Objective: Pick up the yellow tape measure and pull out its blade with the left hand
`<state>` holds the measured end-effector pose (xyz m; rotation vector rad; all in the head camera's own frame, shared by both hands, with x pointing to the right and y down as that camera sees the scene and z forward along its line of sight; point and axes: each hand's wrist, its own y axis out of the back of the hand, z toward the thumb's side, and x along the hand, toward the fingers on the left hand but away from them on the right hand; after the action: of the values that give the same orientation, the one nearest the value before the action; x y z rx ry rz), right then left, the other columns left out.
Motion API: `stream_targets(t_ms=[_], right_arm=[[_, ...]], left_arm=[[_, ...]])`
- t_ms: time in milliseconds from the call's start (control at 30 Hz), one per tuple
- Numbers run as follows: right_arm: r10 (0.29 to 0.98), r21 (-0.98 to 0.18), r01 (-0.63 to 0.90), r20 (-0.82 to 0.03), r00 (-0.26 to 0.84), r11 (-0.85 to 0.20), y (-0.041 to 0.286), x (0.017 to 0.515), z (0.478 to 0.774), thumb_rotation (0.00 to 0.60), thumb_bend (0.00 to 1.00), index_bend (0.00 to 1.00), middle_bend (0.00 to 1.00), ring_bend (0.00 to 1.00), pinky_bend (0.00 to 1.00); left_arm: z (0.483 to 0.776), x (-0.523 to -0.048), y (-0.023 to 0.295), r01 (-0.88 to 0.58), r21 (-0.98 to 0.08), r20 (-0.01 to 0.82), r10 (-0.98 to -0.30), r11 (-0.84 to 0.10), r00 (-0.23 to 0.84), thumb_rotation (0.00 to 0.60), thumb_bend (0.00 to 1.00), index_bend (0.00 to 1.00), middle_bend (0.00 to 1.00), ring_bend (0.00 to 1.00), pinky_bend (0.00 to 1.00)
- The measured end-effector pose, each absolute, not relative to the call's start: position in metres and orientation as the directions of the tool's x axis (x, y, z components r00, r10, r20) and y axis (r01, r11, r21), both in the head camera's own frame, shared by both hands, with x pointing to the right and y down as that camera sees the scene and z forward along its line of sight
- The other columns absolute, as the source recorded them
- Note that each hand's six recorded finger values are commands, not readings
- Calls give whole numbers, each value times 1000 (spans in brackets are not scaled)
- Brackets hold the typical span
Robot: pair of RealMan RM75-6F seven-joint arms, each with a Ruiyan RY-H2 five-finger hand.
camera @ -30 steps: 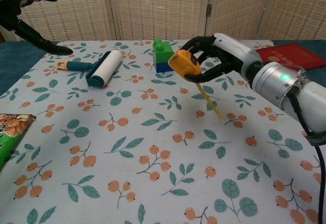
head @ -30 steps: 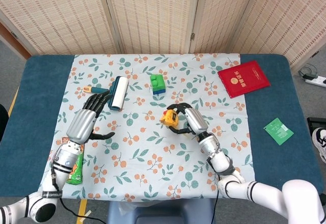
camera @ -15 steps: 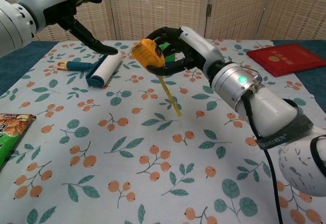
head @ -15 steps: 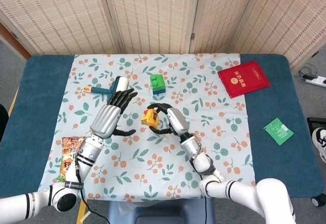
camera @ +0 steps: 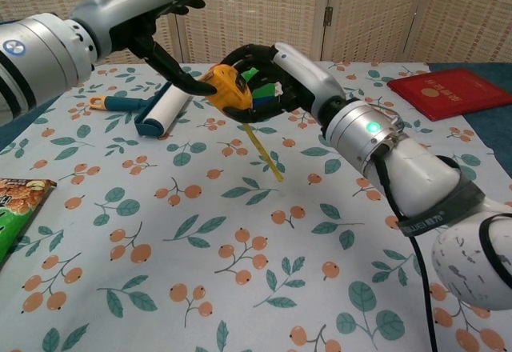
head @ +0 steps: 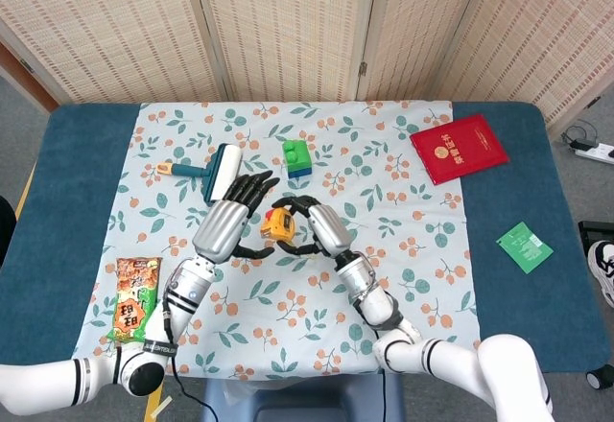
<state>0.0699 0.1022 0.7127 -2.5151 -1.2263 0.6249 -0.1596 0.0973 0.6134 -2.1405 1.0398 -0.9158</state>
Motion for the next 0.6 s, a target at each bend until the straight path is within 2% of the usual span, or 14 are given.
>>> stream_targets(t_ms=[600], right_arm=[[783,-433,656,-270,560,-618,104,81,710,600,468,588,508,396,213]], left_arm=[[626,-142,90,-411,-769,305,-846,-490,438,600,152,0,62,29,0]])
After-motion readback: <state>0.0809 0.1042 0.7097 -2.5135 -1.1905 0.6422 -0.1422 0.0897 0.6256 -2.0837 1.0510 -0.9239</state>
